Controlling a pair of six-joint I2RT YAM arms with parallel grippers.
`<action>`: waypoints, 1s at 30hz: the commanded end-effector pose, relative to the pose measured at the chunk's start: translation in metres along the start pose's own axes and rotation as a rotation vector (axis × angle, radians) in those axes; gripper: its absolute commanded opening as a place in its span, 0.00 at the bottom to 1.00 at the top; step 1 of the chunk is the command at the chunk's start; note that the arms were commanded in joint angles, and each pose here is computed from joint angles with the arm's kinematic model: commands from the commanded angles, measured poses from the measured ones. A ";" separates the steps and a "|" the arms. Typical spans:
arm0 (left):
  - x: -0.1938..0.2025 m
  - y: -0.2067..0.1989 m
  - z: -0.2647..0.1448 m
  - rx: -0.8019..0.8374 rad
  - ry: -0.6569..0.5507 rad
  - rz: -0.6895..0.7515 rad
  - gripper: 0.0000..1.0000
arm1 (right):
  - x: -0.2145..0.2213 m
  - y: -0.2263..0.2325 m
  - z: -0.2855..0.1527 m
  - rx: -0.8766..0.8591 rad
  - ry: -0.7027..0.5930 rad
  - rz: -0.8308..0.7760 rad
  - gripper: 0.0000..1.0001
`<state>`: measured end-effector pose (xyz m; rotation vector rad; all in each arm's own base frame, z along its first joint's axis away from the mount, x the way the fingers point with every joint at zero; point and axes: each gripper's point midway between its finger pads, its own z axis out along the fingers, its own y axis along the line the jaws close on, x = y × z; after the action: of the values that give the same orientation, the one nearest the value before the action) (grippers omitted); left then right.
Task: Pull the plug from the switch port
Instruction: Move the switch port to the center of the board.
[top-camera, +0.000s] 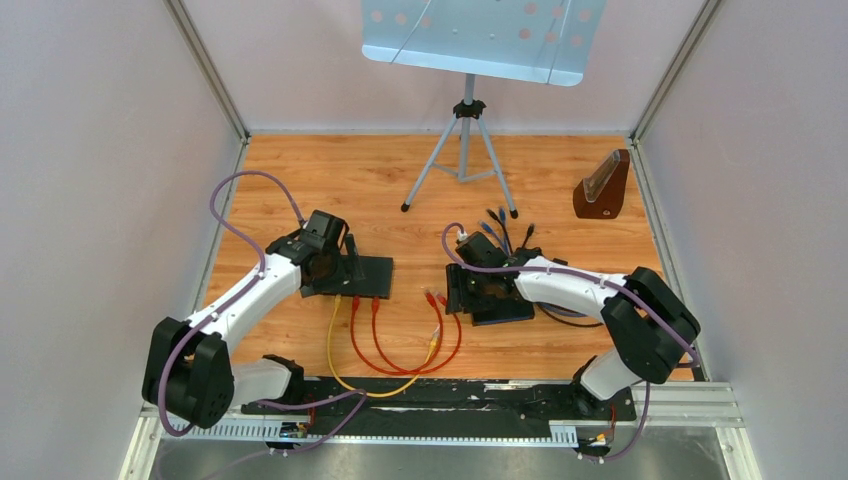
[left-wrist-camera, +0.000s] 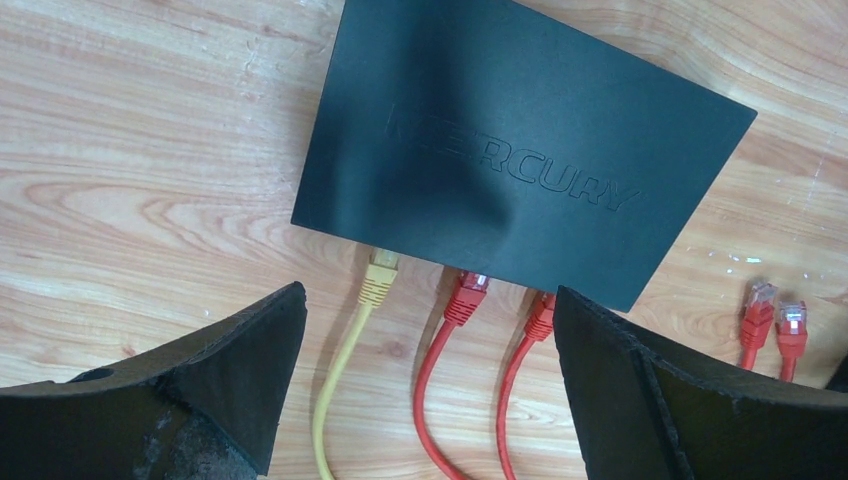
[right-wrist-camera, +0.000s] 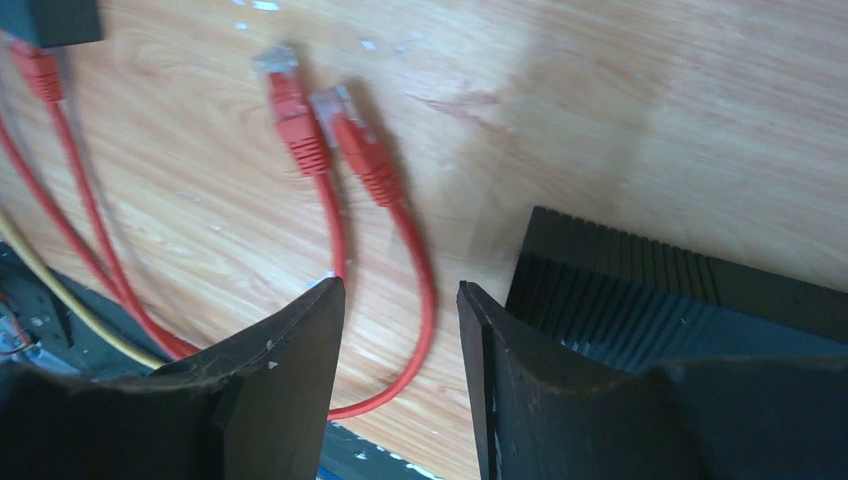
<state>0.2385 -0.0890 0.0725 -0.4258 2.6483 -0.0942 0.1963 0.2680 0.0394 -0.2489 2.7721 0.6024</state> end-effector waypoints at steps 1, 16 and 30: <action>-0.007 -0.002 0.002 0.020 -0.025 0.013 1.00 | 0.001 -0.030 0.000 0.074 -0.016 0.003 0.50; -0.013 -0.005 0.027 -0.007 0.002 0.037 1.00 | -0.022 -0.053 -0.001 0.088 -0.040 0.022 0.52; -0.006 -0.002 0.033 -0.005 0.018 0.041 1.00 | -0.062 -0.055 -0.014 -0.041 -0.101 0.034 0.52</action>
<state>0.2549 -0.0888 0.0473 -0.3847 2.6843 -0.0648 0.2561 0.2056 0.0257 -0.0730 2.7542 0.5363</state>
